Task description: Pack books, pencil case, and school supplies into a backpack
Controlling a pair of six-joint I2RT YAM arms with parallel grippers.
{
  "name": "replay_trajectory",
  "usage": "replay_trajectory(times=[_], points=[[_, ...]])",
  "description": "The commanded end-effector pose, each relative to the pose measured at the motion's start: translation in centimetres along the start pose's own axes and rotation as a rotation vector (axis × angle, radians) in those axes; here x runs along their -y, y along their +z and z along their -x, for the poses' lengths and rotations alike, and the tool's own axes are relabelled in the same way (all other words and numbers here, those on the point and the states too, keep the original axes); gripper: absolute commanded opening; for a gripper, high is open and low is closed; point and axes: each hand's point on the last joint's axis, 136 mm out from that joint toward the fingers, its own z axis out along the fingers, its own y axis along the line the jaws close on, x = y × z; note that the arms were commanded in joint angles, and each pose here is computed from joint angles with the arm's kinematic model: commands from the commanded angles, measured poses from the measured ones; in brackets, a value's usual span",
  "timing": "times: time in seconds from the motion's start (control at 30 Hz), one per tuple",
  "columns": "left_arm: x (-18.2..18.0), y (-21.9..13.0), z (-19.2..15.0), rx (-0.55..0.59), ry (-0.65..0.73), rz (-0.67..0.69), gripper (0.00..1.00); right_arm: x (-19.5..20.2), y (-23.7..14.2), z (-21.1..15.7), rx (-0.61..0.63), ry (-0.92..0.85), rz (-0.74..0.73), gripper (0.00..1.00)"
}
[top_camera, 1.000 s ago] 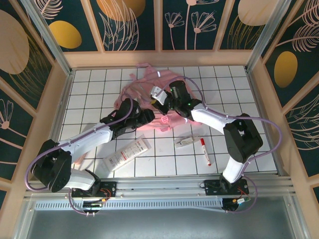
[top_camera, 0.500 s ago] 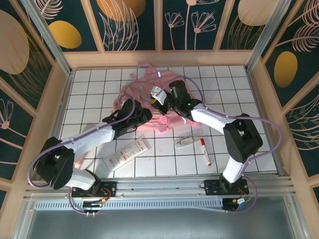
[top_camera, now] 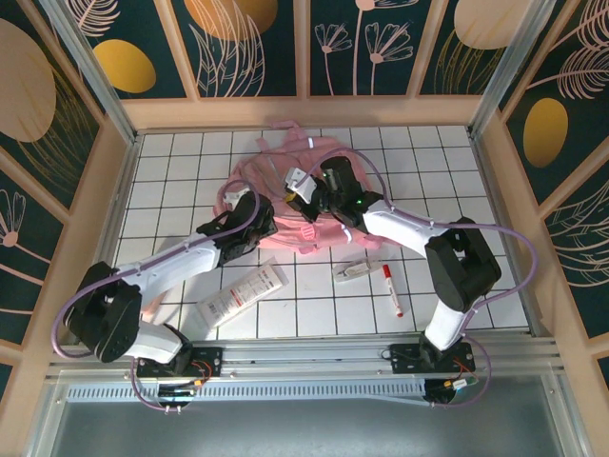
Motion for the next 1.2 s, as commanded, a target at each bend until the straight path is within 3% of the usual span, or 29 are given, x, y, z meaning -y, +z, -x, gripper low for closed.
replay_trajectory(times=[0.0, 0.23, 0.53, 0.57, 0.63, 0.67, 0.7, 0.73, 0.77, 0.87, 0.93, 1.07, 1.17], points=[[-2.1, -1.5, 2.0, 0.1, 0.063, 0.07, 0.0, 0.8, -1.4, 3.7, 0.106, -0.093, -0.049, 0.0], [-1.8, -3.5, 3.0, 0.154, 0.23, 0.025, 0.0, 0.2, -1.3, 2.1, 0.032, -0.178, -0.036, 0.0], [-7.3, -3.6, 6.5, 0.248, 0.428, 0.053, 0.0, -0.3, -3.9, 0.3, -0.026, -0.336, 0.029, 0.0], [-6.5, -3.5, 6.2, 0.235, 0.491, 0.013, 0.0, 0.1, -4.2, 0.2, -0.026, -0.337, 0.02, 0.0], [-2.4, -3.7, 3.6, 0.146, 0.647, -0.244, 0.0, 0.5, -4.5, 0.3, -0.021, -0.328, 0.013, 0.0], [-0.3, -4.4, 2.1, 0.097, 0.677, -0.392, 0.05, 0.9, -4.6, 0.4, -0.017, -0.316, 0.009, 0.0], [1.3, -5.2, 0.9, 0.056, 0.66, -0.517, 0.41, 1.1, -4.6, 0.6, -0.012, -0.309, 0.009, 0.0], [2.4, -5.9, 0.3, 0.028, 0.631, -0.594, 0.68, 1.2, -4.6, 0.6, -0.012, -0.303, 0.008, 0.0], [3.0, -6.3, -0.1, -0.002, 0.583, -0.644, 0.75, 1.3, -4.5, 0.6, -0.012, -0.295, 0.01, 0.0], [3.8, -6.8, -0.7, -0.065, 0.505, -0.687, 0.72, 1.4, -4.3, 0.8, -0.005, -0.276, 0.016, 0.0], [3.8, -6.7, -0.7, -0.074, 0.488, -0.649, 0.71, 1.4, -4.1, 1.0, 0.002, -0.261, 0.02, 0.0], [3.4, -5.2, -1.0, -0.111, 0.45, -0.544, 0.55, 1.6, -3.9, 1.2, 0.011, -0.237, 0.023, 0.0], [2.7, -3.2, -1.8, -0.17, 0.431, -0.471, 0.51, 1.7, -3.8, 1.6, 0.018, -0.223, 0.024, 0.0]])
